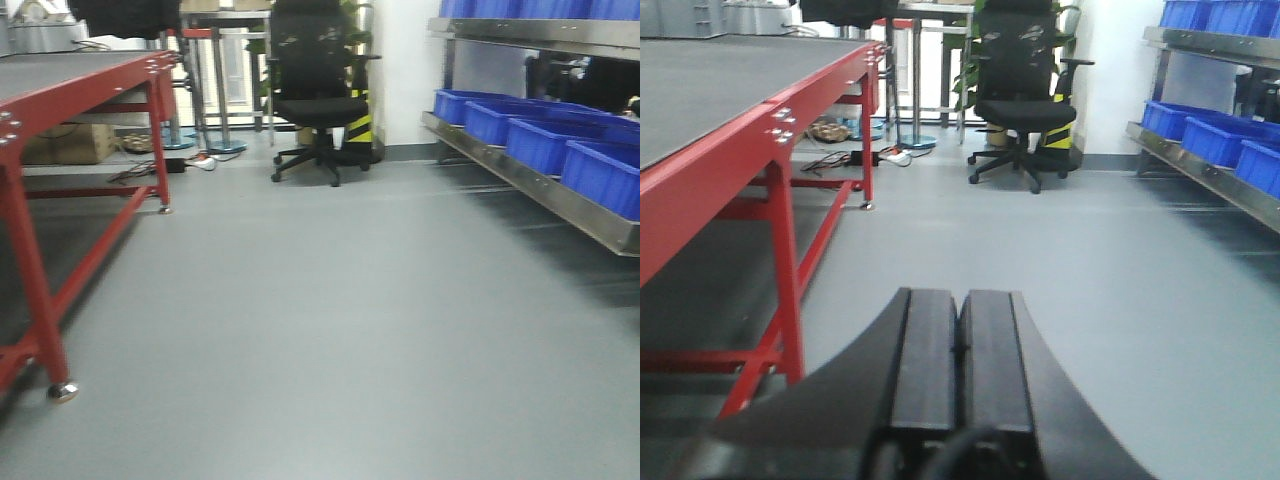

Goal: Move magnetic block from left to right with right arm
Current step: 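Drive the base past the chair carrying the cube in the right gripper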

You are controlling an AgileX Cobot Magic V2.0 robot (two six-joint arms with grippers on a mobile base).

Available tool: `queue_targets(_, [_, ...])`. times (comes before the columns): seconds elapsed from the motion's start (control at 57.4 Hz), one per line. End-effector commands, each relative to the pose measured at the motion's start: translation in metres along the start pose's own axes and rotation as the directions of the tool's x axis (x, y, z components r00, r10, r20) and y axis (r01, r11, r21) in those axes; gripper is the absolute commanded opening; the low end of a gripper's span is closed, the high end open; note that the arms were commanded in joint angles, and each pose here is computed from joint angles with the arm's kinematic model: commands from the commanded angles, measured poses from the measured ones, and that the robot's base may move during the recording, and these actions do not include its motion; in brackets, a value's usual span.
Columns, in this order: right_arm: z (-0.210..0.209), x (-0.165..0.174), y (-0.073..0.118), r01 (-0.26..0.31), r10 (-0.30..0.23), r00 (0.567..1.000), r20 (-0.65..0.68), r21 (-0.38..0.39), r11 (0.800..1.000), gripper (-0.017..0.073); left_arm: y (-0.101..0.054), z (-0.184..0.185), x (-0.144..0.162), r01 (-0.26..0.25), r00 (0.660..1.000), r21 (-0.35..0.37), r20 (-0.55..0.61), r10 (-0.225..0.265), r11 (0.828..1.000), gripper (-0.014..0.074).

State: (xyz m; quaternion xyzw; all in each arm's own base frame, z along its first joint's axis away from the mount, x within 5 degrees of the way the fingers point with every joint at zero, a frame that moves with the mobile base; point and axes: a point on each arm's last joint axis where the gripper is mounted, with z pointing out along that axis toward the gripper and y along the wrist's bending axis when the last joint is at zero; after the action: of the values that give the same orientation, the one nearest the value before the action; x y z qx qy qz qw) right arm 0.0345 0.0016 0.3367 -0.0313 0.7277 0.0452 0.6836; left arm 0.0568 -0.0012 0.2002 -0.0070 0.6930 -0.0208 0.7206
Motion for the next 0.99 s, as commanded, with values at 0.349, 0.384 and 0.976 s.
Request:
queue_targets(0.349, [-0.001, -0.0168, 0.0005, 0.015, -0.015, 0.994, 0.108, 0.001, 1.0, 0.0231, 0.0006, -0.0007, -0.0054, 0.011, 0.996, -0.006, 0.085, -0.01, 1.0, -0.0126])
queue_targets(0.384, [-0.001, -0.0168, 0.0005, 0.015, -0.015, 0.994, 0.108, 0.001, 1.0, 0.0231, 0.0006, -0.0007, -0.0054, 0.011, 0.996, -0.006, 0.085, -0.01, 1.0, -0.0126])
queue_targets(0.976, [-0.001, -0.0168, 0.0005, 0.015, -0.015, 0.994, 0.108, 0.001, 1.0, 0.0231, 0.0006, -0.0007, -0.0054, 0.011, 0.996, -0.006, 0.085, -0.01, 1.0, -0.0126])
